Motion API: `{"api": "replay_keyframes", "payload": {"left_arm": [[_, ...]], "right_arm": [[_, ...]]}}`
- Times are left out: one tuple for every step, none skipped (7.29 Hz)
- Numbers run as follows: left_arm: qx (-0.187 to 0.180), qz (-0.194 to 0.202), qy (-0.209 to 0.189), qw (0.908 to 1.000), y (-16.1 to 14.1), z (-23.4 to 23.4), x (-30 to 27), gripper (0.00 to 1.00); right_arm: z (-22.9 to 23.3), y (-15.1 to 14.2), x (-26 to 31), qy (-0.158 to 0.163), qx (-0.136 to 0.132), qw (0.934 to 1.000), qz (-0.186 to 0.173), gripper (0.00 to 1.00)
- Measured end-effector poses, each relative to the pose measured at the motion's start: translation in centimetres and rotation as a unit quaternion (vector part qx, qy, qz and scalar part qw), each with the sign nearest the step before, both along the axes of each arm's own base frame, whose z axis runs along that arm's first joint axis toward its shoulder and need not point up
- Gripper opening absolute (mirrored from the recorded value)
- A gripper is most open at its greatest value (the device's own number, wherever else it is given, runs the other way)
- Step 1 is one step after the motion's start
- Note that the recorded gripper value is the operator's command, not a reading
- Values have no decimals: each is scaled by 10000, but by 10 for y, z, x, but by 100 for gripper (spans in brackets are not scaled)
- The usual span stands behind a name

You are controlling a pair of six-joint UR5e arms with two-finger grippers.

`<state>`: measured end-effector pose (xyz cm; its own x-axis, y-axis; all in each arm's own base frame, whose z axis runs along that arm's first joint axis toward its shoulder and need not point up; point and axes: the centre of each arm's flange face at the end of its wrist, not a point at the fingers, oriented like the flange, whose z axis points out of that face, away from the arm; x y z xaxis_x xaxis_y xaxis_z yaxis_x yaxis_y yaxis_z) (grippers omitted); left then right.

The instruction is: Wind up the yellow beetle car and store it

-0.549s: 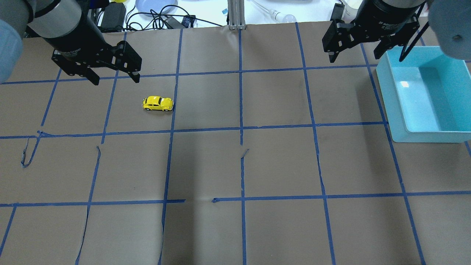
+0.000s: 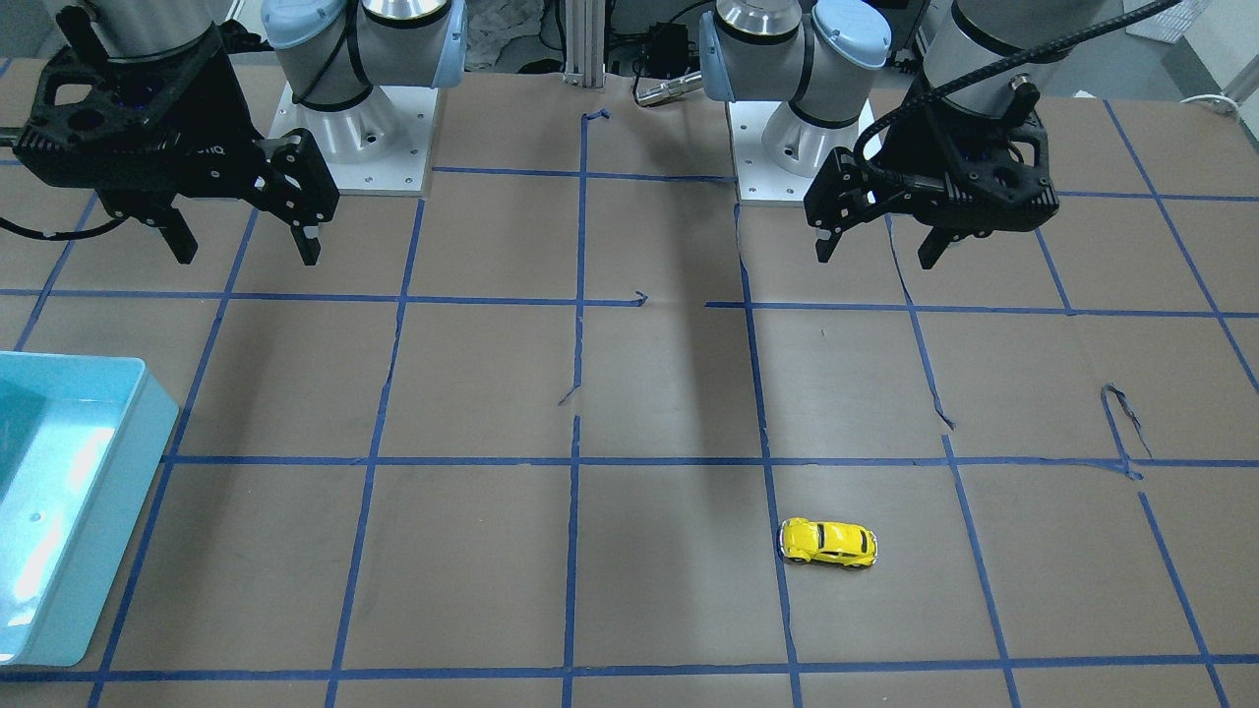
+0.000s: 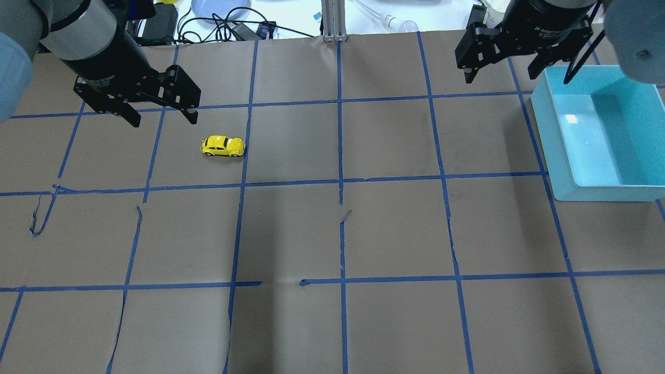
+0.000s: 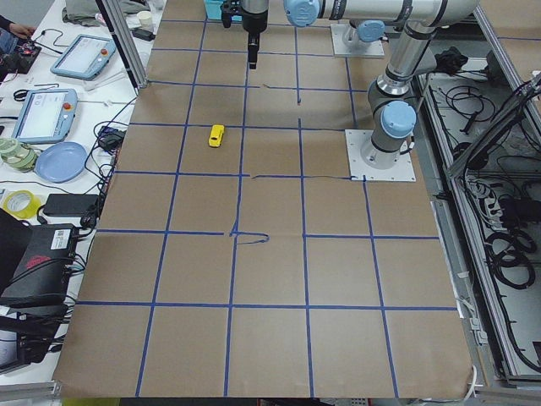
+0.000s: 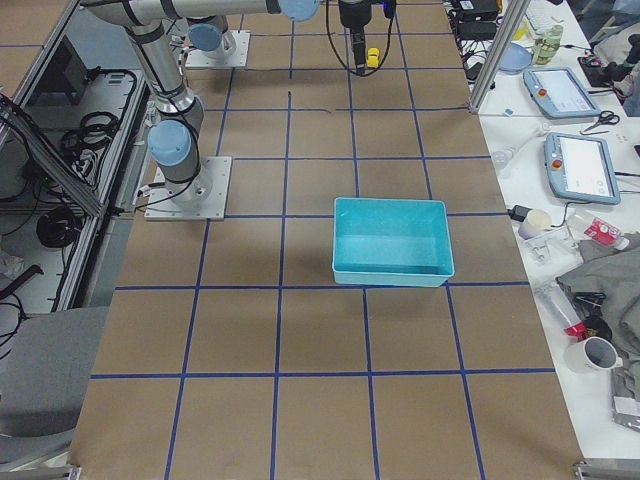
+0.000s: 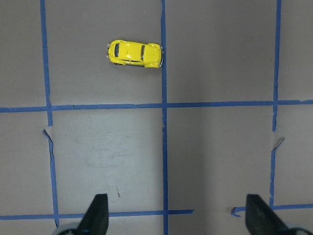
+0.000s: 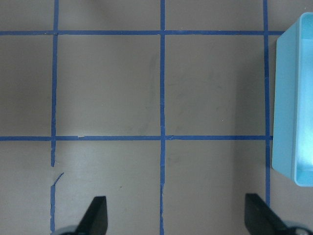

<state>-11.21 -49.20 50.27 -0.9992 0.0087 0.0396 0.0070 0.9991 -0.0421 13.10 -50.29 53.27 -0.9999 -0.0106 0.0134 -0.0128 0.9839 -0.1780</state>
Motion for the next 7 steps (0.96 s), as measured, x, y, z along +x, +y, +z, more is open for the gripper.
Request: {"api": "replay_keyframes", "payload": {"left_arm": [[18,3,-3,10000,0,-1,0,100],[29,4,5,10000,0,-2,1,100],[30,10,17,10000,0,-3,1,100],[42,21,7,10000,0,-4,2,100],[57,39,-8,10000,0,-5,4,100],[65,54,-16,10000,0,-5,6,100],[71,57,-16,10000,0,-6,6,100]], "right_arm": [[0,0,0,0,2,10000,-1,100],[0,0,0,1,2,10000,5,100],[0,0,0,5,0,10000,27,100],[0,0,0,8,0,10000,46,100],[0,0,0,6,-1,10000,51,100],[0,0,0,-2,5,10000,54,100],[-1,0,0,-10,15,10000,57,100]]}}
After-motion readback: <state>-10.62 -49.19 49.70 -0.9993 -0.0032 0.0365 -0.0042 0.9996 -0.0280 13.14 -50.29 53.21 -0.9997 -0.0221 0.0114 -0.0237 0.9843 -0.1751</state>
